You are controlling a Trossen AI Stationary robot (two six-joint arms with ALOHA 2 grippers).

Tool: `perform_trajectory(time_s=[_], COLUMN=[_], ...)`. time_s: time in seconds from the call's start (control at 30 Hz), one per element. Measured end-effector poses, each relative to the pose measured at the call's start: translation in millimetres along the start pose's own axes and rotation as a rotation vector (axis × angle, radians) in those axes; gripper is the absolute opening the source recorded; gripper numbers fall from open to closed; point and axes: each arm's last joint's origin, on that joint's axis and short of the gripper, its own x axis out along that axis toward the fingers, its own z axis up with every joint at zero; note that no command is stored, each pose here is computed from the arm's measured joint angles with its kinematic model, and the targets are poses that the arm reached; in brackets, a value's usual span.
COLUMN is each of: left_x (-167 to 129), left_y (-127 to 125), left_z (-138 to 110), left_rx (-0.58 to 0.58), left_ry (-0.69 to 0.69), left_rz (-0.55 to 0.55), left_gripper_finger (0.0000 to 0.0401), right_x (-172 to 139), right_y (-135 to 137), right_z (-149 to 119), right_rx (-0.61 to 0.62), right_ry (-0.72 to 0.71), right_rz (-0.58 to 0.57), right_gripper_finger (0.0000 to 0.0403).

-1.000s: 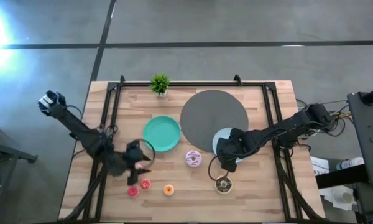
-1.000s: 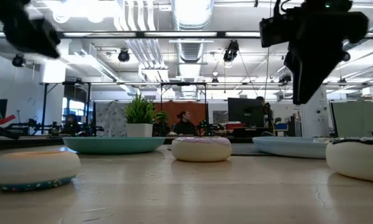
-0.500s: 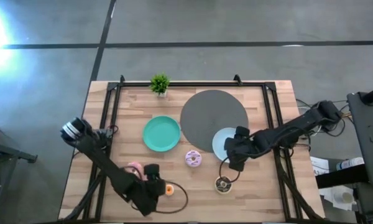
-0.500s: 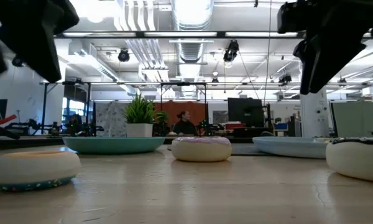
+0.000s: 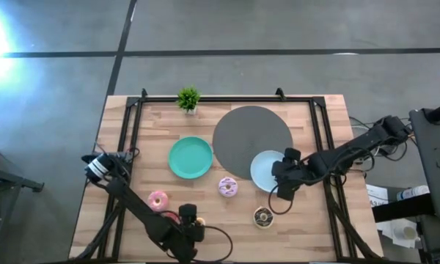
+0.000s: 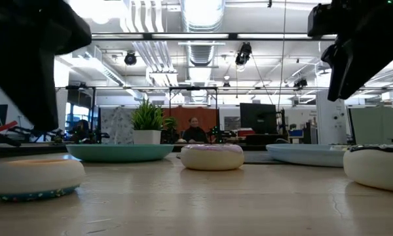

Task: Pick & Place donuts
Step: Put the small blue donut on the blue plate

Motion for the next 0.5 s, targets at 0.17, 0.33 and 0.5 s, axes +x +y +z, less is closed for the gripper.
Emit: perform_trajectory(time_s=[0.17, 0.33, 0.5], left_x=[10.4, 22.2, 28.8], left_y=[0.7, 1.1, -0.6], left_z=[0.2, -1.9, -2.7], left_rx=[-0.013, -0.012, -0.015], left_ry=[0.013, 0.042, 0.061], left_rz=[0.001, 0.011, -0.009], left_gripper_finger=[0.0174, 0.0138, 0.0106], right_x=[3.6, 3.6, 3.6], right_y=[1.2, 1.4, 1.5], right_z=[-0.6, -0.2, -0.1], right_rx=[0.006, 0.008, 0.008], right_ry=[-0.014, -0.017, -0.018], right_rz=[0.010, 0.013, 0.014], right_gripper_finger=[0.0224, 0.0224, 0.0224])
